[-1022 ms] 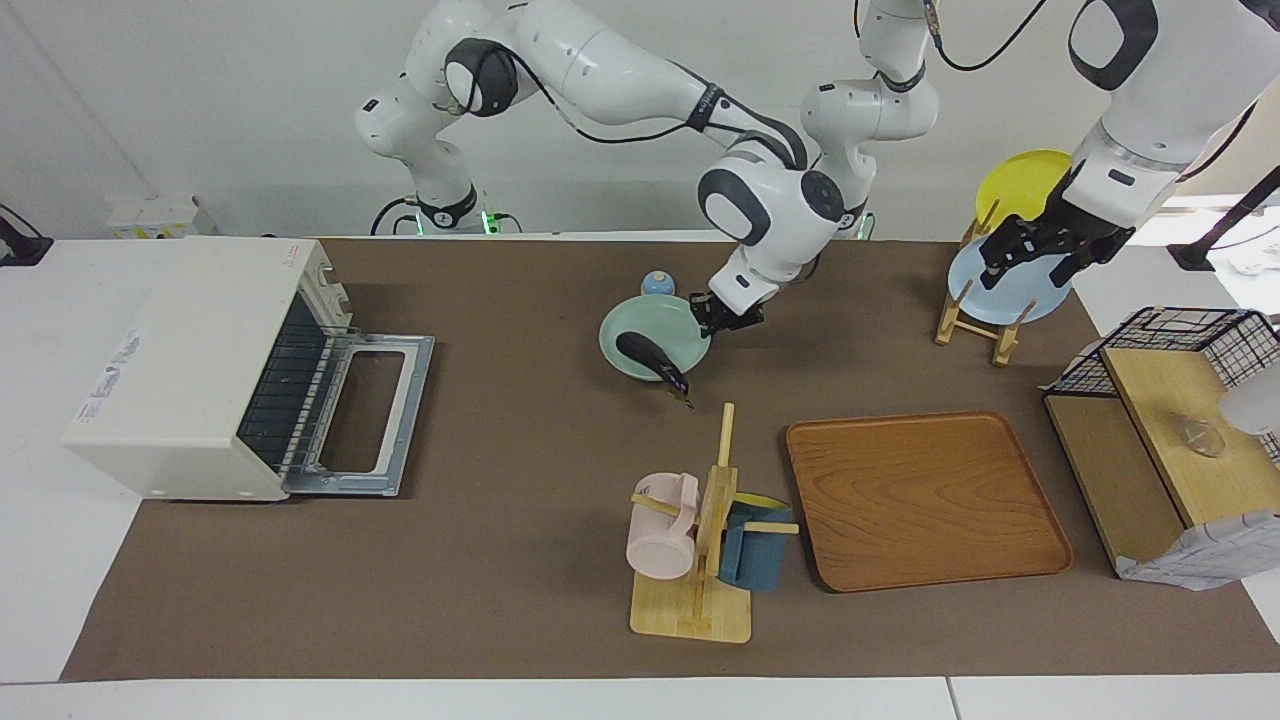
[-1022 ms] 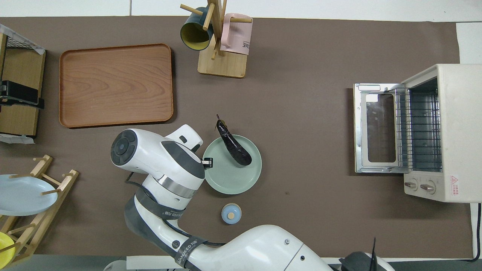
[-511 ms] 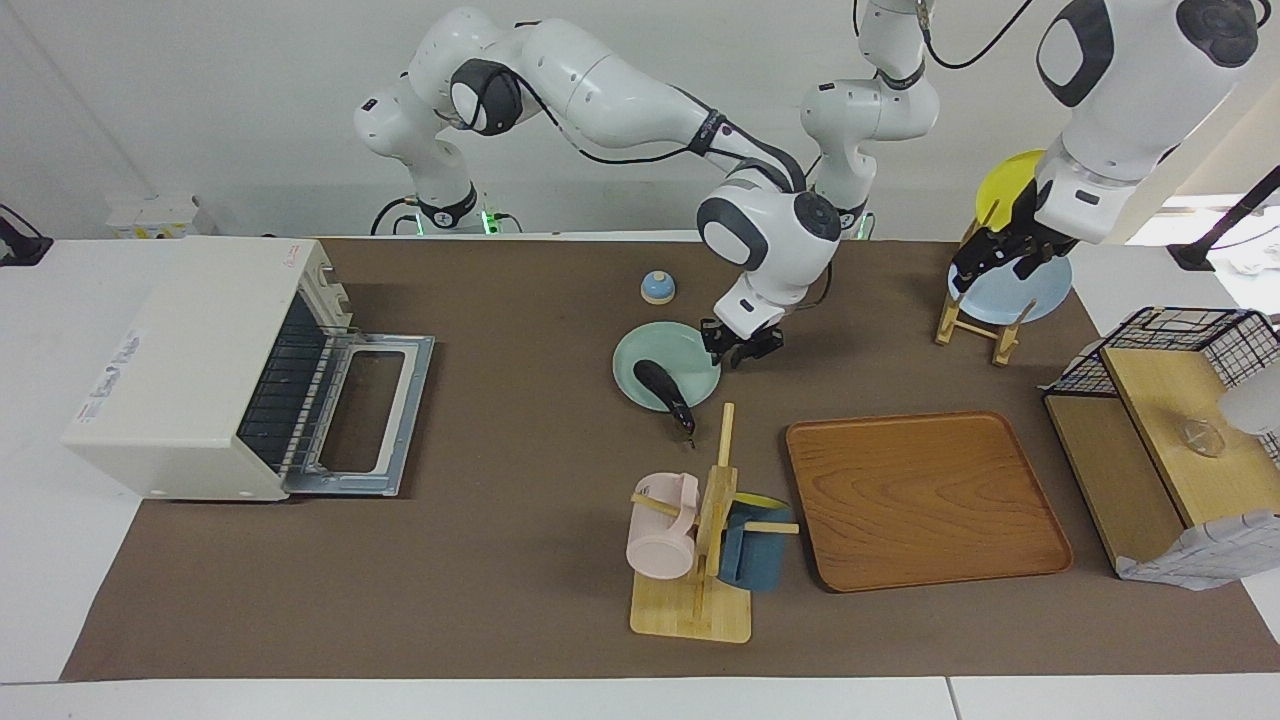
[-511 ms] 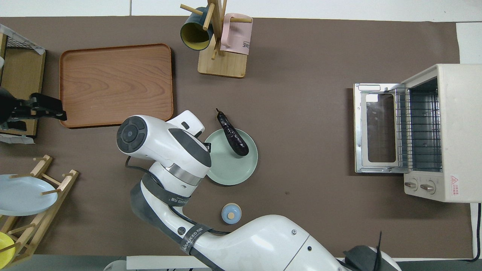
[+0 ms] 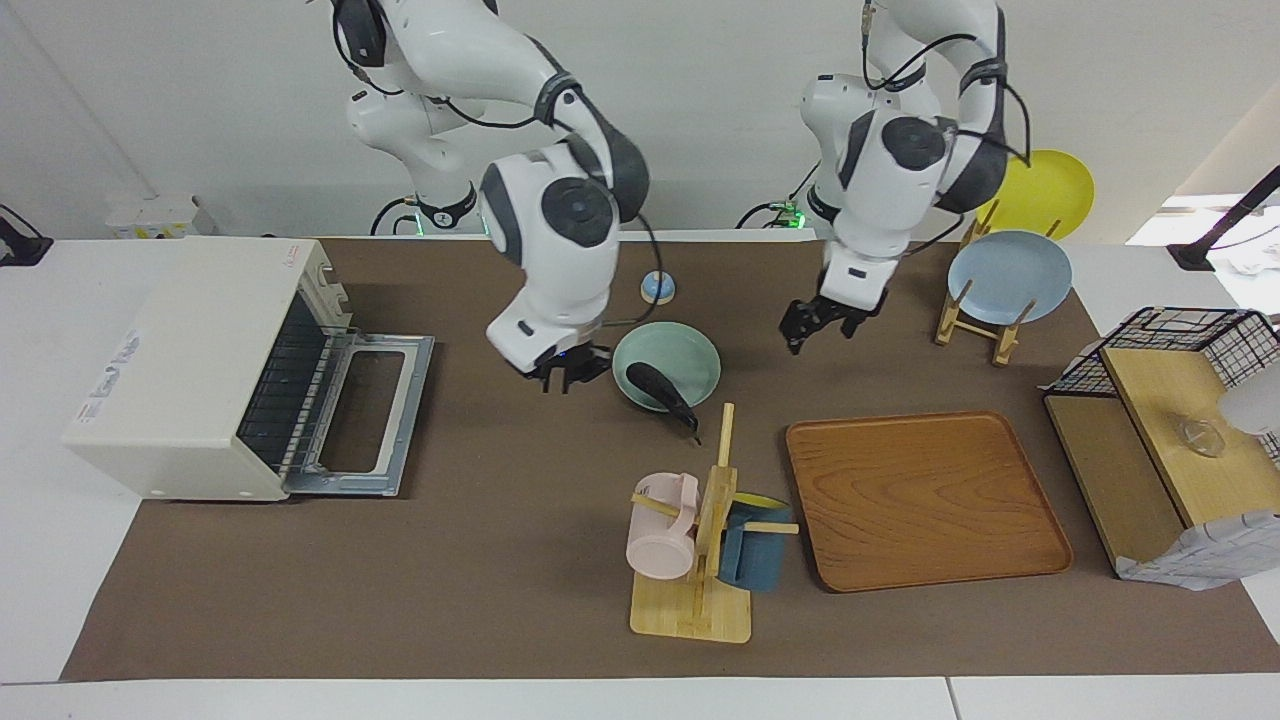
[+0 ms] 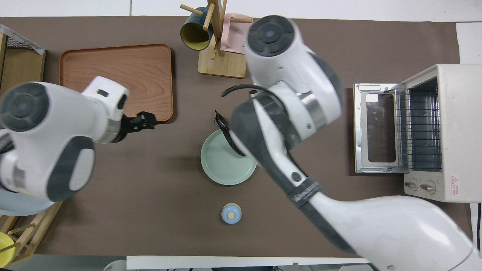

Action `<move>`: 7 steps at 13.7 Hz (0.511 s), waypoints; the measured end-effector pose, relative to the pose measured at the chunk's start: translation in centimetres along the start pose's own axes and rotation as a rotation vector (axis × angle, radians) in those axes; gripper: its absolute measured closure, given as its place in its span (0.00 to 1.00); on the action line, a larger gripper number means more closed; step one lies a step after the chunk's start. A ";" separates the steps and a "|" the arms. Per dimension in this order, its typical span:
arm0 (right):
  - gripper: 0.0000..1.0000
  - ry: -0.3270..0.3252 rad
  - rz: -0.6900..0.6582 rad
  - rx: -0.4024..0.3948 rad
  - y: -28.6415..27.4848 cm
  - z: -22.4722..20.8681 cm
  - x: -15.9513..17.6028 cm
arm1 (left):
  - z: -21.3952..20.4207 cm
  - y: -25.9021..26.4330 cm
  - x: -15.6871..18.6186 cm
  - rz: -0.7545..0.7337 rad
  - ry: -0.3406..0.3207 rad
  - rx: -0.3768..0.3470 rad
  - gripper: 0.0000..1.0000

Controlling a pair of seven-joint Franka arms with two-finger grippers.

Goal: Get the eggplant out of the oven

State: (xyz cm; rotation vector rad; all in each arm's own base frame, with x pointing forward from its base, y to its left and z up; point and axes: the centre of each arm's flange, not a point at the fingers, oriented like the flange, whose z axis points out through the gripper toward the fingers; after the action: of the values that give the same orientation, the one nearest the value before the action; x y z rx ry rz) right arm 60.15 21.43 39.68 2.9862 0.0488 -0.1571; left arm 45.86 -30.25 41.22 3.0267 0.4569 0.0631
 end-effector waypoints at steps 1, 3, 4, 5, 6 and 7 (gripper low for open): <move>0.91 -0.001 -0.022 0.002 2.6 3.5 -0.2 | 1.5 2.4 -1.7 -0.018 0.008 -0.017 0.00; 0.98 -0.015 -0.098 -0.027 6.6 9.5 -2.2 | 3.5 7.0 -4.5 -0.061 0.022 -0.060 0.00; 0.98 -0.023 -0.130 -0.058 7.5 10.8 -3.0 | 4.2 9.0 -5.1 -0.090 0.027 -0.080 0.00; 0.98 -0.026 -0.155 -0.083 8.1 11.3 -3.6 | 5.1 10.7 -5.4 -0.119 0.031 -0.098 0.00; 0.98 -0.030 -0.171 -0.095 8.4 11.4 -4.0 | 6.4 12.2 -5.5 -0.139 0.036 -0.118 0.00; 0.98 -0.032 -0.184 -0.107 8.7 11.6 -4.3 | 7.6 13.0 -5.5 -0.150 0.043 -0.135 0.00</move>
State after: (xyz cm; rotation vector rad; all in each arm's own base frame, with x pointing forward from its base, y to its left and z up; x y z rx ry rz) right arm 55.06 10.96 30.01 2.8684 0.3187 -0.2157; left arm 44.87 -44.81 34.60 2.8544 0.6531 0.1433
